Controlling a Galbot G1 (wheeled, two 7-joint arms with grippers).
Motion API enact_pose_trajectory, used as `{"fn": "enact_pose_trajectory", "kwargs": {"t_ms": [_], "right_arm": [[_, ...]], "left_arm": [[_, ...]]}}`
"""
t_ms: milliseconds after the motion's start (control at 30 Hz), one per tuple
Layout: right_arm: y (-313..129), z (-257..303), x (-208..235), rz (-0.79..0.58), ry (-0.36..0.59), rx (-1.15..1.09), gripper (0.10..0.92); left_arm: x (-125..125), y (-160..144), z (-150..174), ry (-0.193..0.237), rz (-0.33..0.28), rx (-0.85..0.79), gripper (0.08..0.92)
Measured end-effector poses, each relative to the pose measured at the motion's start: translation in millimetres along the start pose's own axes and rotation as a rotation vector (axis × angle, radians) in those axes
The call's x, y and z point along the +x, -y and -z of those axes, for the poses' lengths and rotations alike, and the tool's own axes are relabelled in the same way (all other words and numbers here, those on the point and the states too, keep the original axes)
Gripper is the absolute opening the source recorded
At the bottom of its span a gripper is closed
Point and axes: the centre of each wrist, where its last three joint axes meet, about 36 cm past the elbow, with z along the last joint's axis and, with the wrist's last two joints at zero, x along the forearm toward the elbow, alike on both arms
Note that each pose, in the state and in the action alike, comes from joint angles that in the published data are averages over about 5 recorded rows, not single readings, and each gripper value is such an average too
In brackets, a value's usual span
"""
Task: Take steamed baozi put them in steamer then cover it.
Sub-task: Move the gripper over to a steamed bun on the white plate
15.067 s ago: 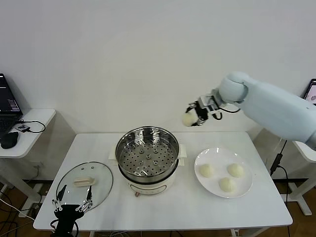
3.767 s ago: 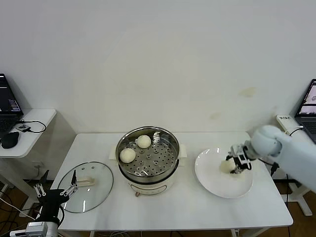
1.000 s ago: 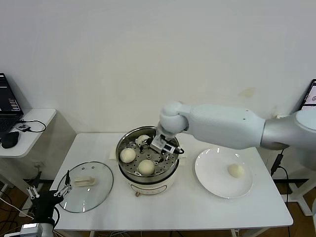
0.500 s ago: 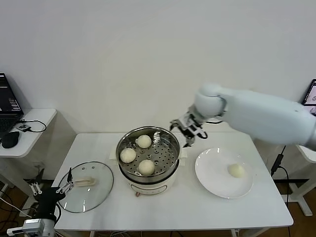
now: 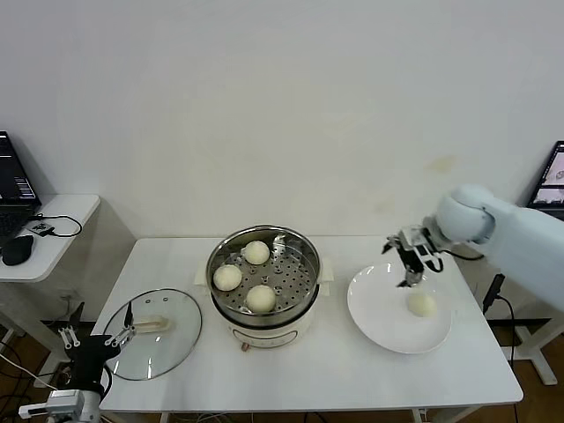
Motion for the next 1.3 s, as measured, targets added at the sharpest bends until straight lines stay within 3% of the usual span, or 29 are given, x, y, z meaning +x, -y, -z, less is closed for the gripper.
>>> {"fn": "enact_pose_trajectory", "kwargs": {"t_ms": [500,1000,1300], "right_arm": [[-45,-68,-57,0.043,-0.119,-0.107,0.823],[-46,-79,-97,0.046,-0.119,-0.153,0.809],[-41,-75,-115,0.052,-0.12,-0.161,0.739]], "left_arm": [[6,-3,-5,-0.016,0.001,-0.016,0.823],[5,-8,-5,-0.015,0.012,-0.024,0.823],[5,-9,-7,-0.019,0.018,-0.022,0.823]]}}
